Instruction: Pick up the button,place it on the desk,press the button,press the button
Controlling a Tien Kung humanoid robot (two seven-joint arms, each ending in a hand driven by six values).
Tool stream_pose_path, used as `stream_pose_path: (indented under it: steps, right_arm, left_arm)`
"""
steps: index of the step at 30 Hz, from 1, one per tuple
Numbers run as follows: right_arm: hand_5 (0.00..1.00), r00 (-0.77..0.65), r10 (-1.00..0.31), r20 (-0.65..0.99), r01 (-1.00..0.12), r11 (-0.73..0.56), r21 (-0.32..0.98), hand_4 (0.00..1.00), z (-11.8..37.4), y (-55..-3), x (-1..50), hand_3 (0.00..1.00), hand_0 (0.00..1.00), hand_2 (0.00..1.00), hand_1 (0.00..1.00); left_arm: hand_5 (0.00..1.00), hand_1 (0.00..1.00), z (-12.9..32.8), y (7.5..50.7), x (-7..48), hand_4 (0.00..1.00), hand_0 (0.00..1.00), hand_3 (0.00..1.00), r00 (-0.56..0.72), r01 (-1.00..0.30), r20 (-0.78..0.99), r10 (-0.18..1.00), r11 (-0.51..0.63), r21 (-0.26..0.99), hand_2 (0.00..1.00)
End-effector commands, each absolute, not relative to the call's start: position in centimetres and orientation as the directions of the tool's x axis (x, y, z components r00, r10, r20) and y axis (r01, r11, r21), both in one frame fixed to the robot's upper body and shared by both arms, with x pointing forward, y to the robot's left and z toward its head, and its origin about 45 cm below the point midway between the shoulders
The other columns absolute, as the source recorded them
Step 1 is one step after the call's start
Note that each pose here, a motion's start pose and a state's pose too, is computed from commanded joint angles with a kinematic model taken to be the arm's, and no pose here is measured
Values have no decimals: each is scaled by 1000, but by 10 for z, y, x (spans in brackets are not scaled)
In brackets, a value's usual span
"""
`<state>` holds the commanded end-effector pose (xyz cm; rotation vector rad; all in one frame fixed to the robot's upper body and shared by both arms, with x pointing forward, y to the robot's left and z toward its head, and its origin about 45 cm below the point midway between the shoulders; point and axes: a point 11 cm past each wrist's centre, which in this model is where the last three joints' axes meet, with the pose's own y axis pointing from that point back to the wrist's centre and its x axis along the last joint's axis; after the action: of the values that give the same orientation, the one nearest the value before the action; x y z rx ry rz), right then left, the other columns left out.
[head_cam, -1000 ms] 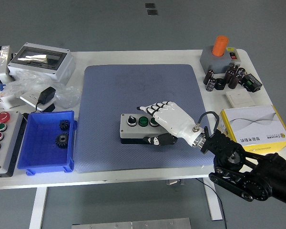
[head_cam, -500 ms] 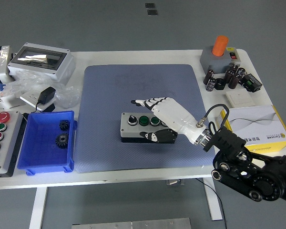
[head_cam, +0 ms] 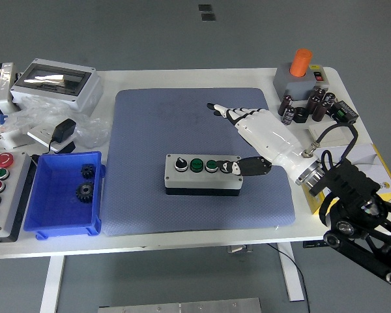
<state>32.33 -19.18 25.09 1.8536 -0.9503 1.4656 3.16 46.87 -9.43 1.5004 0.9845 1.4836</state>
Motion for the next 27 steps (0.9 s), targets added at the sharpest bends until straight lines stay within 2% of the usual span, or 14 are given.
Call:
stream_pose_path:
  steps: [2,3,8,10,14,15,27]
  right_arm:
    - [200,178,-140,974,-829,-555,72,609,248,-192,322,853,337,441,495]
    - [27,194,-125,973,-833,-545,96,267,246,-192,322,710,135,206,225]
    - [27,250,-34,968,-834,-515,197,267,234,-192,322,710,135,206,225]
    - [2,260,-16,965,-832,-511,215,230,230,-191,323,702,109,179,194]
    - [2,273,6,962,-828,-508,238,230,220,-185,324,702,109,179,194]
    - [2,275,9,961,-826,-509,241,278,218,-184,324,681,73,160,152]
    - [2,290,26,957,-819,-510,263,252,203,-174,327,687,71,157,143]
  left_arm:
    - [282,681,-94,469,32,719,677,663,14,-3,385,923,-385,923,592]
    - [290,681,-94,469,31,720,677,664,14,-3,385,923,-385,923,593]
    - [290,681,-94,469,31,720,677,664,14,-3,386,922,-386,923,593]
    - [301,682,-94,469,32,722,677,665,13,-3,386,922,-386,922,594]
    - [301,682,-94,469,32,722,677,665,14,-4,386,922,-386,923,594]
    - [311,682,-94,469,32,733,677,666,14,-5,386,923,-386,923,595]
    - [319,682,-94,469,33,735,678,668,15,-6,386,922,-386,923,596]
